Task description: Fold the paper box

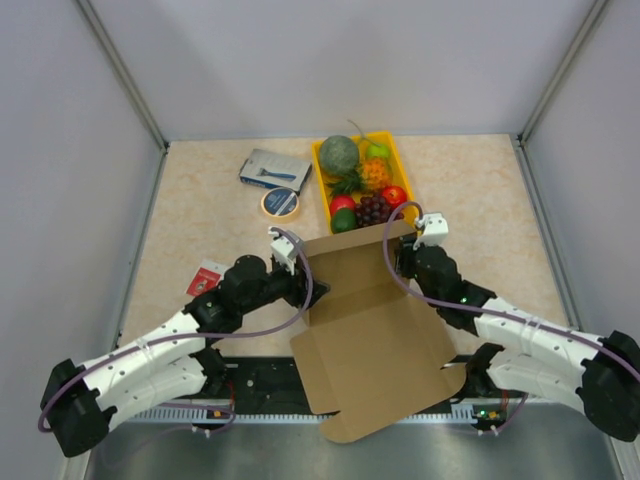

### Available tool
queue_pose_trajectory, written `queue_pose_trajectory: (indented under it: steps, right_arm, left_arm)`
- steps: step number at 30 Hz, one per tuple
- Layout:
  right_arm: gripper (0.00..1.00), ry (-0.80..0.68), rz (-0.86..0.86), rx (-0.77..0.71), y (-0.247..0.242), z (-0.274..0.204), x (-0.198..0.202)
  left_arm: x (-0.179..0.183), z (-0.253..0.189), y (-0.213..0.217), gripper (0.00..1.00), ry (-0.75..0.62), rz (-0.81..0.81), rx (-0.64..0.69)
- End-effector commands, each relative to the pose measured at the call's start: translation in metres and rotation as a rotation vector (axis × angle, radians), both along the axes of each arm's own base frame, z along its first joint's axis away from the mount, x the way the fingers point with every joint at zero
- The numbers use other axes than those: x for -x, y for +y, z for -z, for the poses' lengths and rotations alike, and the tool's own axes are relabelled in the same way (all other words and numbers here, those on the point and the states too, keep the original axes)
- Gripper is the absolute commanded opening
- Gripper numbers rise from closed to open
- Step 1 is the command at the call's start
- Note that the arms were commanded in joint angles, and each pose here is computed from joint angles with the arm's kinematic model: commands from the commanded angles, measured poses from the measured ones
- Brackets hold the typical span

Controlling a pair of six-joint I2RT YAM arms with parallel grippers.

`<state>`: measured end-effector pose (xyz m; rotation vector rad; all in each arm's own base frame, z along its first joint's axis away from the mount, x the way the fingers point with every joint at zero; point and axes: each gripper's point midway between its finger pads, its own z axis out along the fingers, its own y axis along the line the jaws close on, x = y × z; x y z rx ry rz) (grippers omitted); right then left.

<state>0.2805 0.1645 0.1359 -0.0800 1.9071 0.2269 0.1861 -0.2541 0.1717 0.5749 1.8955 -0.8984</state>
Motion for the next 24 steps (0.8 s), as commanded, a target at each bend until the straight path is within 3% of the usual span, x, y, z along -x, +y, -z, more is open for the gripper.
queue_pose_trajectory:
  steps: [1,9,14,19,24]
  right_arm:
    - [0.46,-0.084,0.035,-0.048,-0.003,-0.04,-0.004]
    - [0.46,-0.139,-0.008,-0.106,-0.007,-0.056,-0.007]
    - [0.47,-0.098,-0.114,-0.083,0.014,-0.04,-0.007]
    - [0.52,-0.073,-0.116,-0.07,0.016,-0.023,-0.008]
    - [0.45,-0.076,-0.044,-0.045,0.007,-0.016,-0.016]
  left_arm:
    - [-0.01,-0.024,-0.008,0.23,-0.032,-0.015,0.028]
    - [-0.009,-0.018,-0.005,0.22,-0.019,-0.026,0.018]
    - [-0.007,-0.025,-0.005,0.22,-0.035,-0.017,0.037]
    - [-0.006,-0.029,-0.006,0.22,-0.046,-0.005,0.047]
    - [-0.006,-0.029,-0.007,0.21,-0.048,-0.003,0.045]
